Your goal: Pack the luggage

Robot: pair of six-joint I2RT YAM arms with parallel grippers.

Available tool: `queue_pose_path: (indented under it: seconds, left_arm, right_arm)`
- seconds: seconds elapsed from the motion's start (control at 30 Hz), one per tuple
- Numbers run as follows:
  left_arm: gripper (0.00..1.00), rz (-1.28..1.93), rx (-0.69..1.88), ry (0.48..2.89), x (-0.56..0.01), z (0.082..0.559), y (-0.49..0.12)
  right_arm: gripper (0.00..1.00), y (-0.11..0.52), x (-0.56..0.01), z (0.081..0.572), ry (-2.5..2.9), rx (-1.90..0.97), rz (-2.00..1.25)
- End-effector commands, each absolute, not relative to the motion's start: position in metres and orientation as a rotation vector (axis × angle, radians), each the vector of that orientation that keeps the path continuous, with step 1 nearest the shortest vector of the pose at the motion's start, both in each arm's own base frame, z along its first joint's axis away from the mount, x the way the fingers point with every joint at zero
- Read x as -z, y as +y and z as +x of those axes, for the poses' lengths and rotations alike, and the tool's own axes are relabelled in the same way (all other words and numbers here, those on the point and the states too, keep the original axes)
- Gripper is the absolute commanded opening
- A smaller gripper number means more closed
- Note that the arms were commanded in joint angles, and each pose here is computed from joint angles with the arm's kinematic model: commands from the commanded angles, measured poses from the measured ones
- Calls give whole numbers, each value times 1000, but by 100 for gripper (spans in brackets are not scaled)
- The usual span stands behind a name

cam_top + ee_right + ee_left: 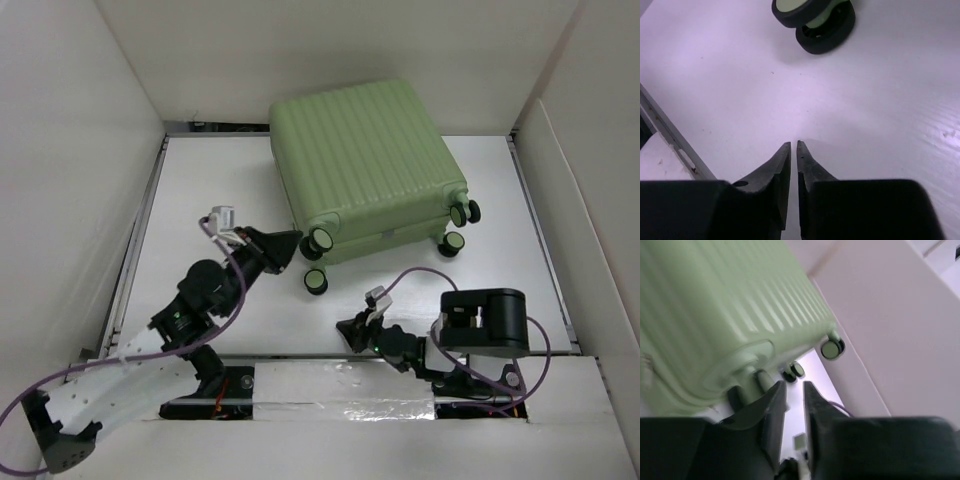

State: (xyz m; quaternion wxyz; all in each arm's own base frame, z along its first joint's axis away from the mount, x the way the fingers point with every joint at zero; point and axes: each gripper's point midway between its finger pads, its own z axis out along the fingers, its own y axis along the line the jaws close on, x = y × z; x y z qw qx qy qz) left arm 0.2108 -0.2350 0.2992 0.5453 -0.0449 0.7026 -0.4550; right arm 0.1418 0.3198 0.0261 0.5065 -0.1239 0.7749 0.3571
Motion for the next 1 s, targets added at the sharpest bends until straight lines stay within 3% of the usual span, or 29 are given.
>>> queue_pose_path:
  seconds: [0.0, 0.1, 0.23, 0.43, 0.47, 0.57, 0.7, 0.97]
  left_arm:
    - [15, -236, 908, 1658, -272, 222, -195]
    - [3, -227, 913, 1759, -224, 215, -199]
    - [0, -133, 926, 1859, -171, 204, -220]
    - [13, -75, 889, 1830, -165, 211, -242]
    - [20, -76, 888, 1828, -163, 212, -243]
    - [24, -76, 883, 1811, -161, 219, -250]
    - [27, -97, 877, 1773, -160, 230, -258]
    - [27, -157, 719, 1784, -145, 256, -257]
  right_arm:
    - [6, 328, -135, 147, 1539, -1154, -76]
    - [0, 331, -134, 148, 1572, -1088, -135]
    - [0, 325, -144, 156, 1655, -915, -149]
    - [0, 295, -173, 164, 1676, -789, -133]
    - [1, 291, -178, 164, 1678, -781, -128]
    - [7, 278, -199, 167, 1663, -779, -104]
    - [17, 266, -216, 174, 1646, -786, -92]
    - [18, 263, -227, 171, 1616, -826, -115]
